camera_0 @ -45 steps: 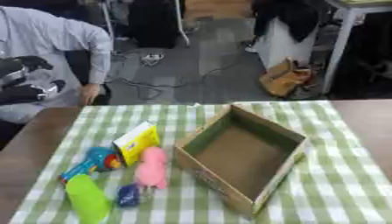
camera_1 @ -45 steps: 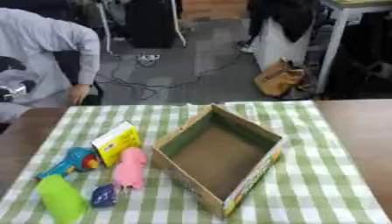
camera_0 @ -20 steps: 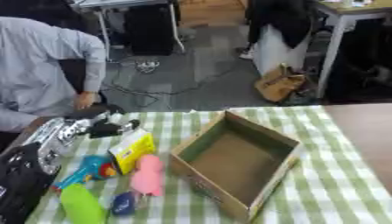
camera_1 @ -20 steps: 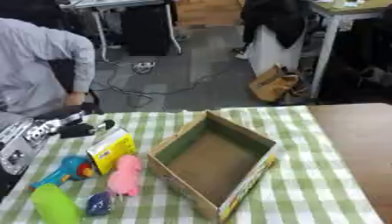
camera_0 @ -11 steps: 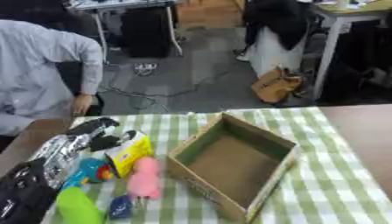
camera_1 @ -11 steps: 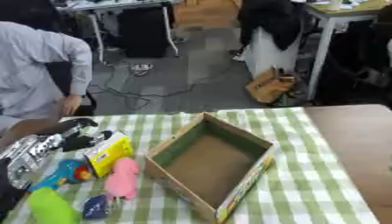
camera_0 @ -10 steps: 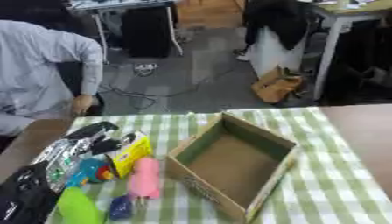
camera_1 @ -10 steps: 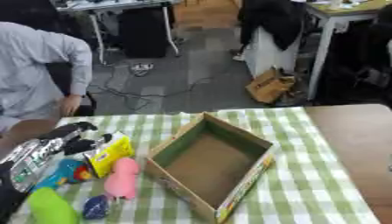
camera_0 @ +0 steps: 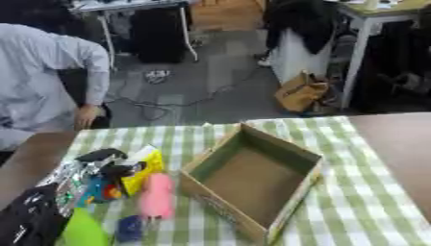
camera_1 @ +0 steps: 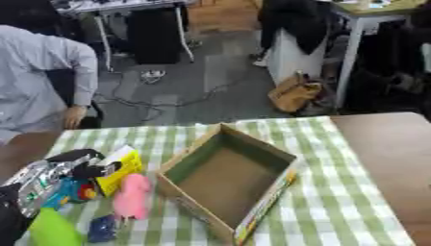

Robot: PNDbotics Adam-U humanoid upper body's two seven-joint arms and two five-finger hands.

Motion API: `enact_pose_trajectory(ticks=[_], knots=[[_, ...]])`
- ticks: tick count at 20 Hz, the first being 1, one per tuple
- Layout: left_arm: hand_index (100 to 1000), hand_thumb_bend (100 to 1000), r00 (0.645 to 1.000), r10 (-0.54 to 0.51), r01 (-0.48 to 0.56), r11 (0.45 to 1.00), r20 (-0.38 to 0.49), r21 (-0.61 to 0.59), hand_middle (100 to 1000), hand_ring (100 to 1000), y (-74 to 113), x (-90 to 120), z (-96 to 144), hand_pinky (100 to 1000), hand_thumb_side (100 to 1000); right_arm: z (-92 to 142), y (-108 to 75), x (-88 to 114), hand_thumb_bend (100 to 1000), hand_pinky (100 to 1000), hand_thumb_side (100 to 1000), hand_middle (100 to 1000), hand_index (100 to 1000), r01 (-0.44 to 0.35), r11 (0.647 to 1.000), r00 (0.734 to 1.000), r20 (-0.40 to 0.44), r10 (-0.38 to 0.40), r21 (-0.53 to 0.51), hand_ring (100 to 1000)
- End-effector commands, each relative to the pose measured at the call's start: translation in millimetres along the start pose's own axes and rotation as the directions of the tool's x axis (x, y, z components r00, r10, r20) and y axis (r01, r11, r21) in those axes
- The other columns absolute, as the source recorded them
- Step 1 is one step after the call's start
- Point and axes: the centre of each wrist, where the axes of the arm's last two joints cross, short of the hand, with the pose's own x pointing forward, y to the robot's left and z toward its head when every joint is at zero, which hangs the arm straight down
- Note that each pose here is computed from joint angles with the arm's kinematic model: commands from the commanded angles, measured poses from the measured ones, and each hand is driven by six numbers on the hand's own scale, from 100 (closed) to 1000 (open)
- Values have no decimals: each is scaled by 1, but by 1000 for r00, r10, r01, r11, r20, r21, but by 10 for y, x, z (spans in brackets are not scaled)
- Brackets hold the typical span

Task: Pick up objects on the table and place them in the box.

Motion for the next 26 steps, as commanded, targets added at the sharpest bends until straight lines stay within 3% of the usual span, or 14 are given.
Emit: enact_pose_trajectory(ticks=[1,7,8,14,19,26], knots=[[1000,562,1000,4,-4,1000,-13,-20,1000,1000,166,-51,30,1000,1000,-71,2,66,100,701,1000,901,1000,6,1000,999,31,-6,6,905],[1000,532,998,-31,27,998,-59,-62,996,1000,330,-20,74,1000,1000,-76,17,69,100,701,1000,900,1000,11,1000,999,32,-12,13,905],[1000,484,997,-35,31,997,-65,-69,993,1000,352,-18,82,1000,1000,-77,17,70,100,700,1000,900,1000,11,1000,999,33,-12,14,905],[1000,405,997,-51,44,994,-64,-96,972,1000,443,-19,123,1000,1000,-81,14,71,100,700,1000,900,1000,10,1000,999,34,-11,15,905],[1000,403,996,-56,49,994,-67,-100,947,1000,470,-28,133,1000,1000,-83,13,72,100,699,1000,900,1000,10,1000,999,34,-10,16,905],[935,399,989,-102,88,988,-111,-123,848,899,475,-35,132,1000,1000,-85,8,73,100,700,1000,900,1000,9,1000,999,36,-9,14,906]])
